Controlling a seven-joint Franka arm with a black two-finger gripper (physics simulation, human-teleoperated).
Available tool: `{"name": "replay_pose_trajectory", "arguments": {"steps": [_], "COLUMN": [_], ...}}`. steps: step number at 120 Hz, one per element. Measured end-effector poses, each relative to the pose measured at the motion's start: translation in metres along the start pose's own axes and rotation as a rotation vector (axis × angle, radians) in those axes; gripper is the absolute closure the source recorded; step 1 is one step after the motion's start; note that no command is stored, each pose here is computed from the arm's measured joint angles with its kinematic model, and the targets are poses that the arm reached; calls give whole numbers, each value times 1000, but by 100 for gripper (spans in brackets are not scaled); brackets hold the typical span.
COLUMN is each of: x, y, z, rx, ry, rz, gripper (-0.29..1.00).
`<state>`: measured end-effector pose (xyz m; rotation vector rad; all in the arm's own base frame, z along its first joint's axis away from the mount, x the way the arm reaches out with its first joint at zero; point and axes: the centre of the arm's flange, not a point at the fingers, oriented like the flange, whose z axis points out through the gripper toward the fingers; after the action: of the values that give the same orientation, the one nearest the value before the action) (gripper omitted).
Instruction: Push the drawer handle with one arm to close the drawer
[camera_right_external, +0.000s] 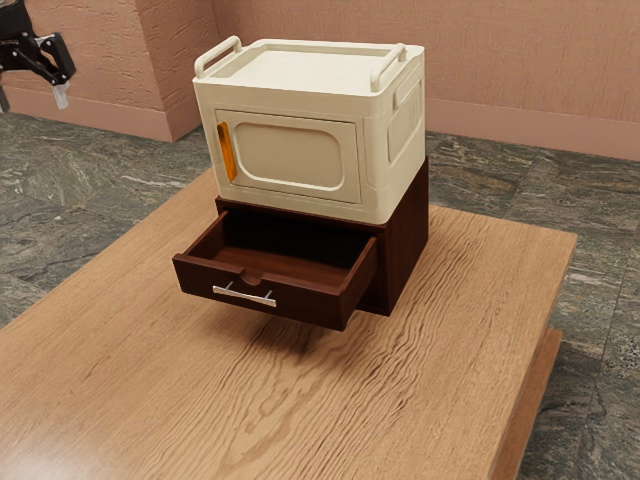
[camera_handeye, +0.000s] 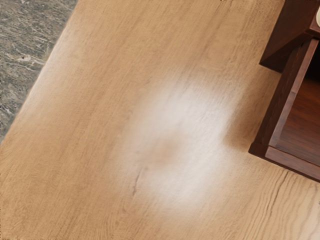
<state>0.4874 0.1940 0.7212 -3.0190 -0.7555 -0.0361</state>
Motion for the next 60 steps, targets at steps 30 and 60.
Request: {"name": "replay_pose_trajectory", "arguments": {"steps": [30, 60], "x": [-67, -84], "y": [-19, 49], "z": [-120, -128], "rx": [-61, -92], "ry": [241, 246], "rz": [36, 224], "gripper": [2, 2]}}
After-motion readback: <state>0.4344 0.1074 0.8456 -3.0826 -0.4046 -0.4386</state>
